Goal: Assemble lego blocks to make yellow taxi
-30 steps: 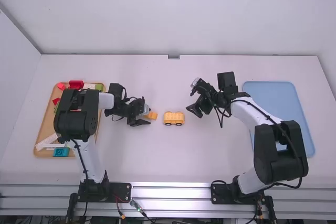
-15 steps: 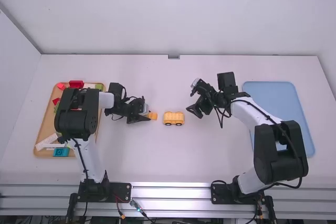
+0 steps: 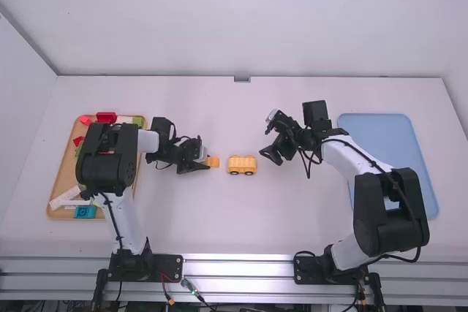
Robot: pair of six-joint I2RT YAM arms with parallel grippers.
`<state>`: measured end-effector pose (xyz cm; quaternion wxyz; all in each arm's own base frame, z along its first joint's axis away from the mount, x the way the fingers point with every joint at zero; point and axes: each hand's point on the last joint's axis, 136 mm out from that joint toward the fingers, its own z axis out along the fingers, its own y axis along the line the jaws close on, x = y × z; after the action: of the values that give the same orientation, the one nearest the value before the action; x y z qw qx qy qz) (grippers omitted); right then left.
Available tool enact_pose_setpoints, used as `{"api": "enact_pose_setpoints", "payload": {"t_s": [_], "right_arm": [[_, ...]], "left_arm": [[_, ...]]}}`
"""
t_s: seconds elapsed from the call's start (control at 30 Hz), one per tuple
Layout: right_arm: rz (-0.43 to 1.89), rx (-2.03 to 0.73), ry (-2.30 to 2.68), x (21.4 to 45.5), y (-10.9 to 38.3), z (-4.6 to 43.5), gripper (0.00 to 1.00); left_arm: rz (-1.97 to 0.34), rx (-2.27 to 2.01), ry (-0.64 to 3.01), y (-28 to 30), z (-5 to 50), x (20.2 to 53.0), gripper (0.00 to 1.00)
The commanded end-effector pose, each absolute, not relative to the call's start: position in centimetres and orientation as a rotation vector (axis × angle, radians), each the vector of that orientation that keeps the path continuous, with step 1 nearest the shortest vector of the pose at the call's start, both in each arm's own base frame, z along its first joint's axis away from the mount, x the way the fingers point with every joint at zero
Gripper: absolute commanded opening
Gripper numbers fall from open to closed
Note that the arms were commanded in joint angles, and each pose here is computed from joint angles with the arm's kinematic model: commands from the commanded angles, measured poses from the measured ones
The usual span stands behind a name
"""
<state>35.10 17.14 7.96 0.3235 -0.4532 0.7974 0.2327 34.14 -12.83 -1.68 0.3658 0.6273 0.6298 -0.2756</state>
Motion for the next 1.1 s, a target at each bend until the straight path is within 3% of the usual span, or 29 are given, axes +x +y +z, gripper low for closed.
{"api": "enact_pose_setpoints", "payload": {"t_s": [0.0,0.2,0.6,0.7,0.87,1.07], "right_arm": [[0.621,-1.186,2.083,35.1,17.3,8.4,0.99],[0.620,-1.186,2.083,35.1,17.3,8.4,0.99],[0.567,-1.199,1.996,36.5,17.6,9.4,0.99],[0.560,-1.280,1.969,35.7,18.0,9.0,0.99],[0.690,-1.492,1.833,32.3,20.1,7.3,1.00],[0.872,-1.504,1.690,31.1,22.2,4.7,0.99]], "left_arm": [[-0.756,1.602,1.599,-13.3,-1.9,33.4,0.36],[-0.749,1.607,1.593,-13.3,-2.0,33.5,0.22],[-0.791,1.585,1.640,-12.7,1.4,34.4,0.29],[-0.810,1.592,1.638,-13.2,2.6,34.4,0.30],[-0.820,1.580,1.599,-13.7,4.9,34.4,0.28],[-0.838,1.569,1.549,-14.5,6.8,34.0,0.29]]}}
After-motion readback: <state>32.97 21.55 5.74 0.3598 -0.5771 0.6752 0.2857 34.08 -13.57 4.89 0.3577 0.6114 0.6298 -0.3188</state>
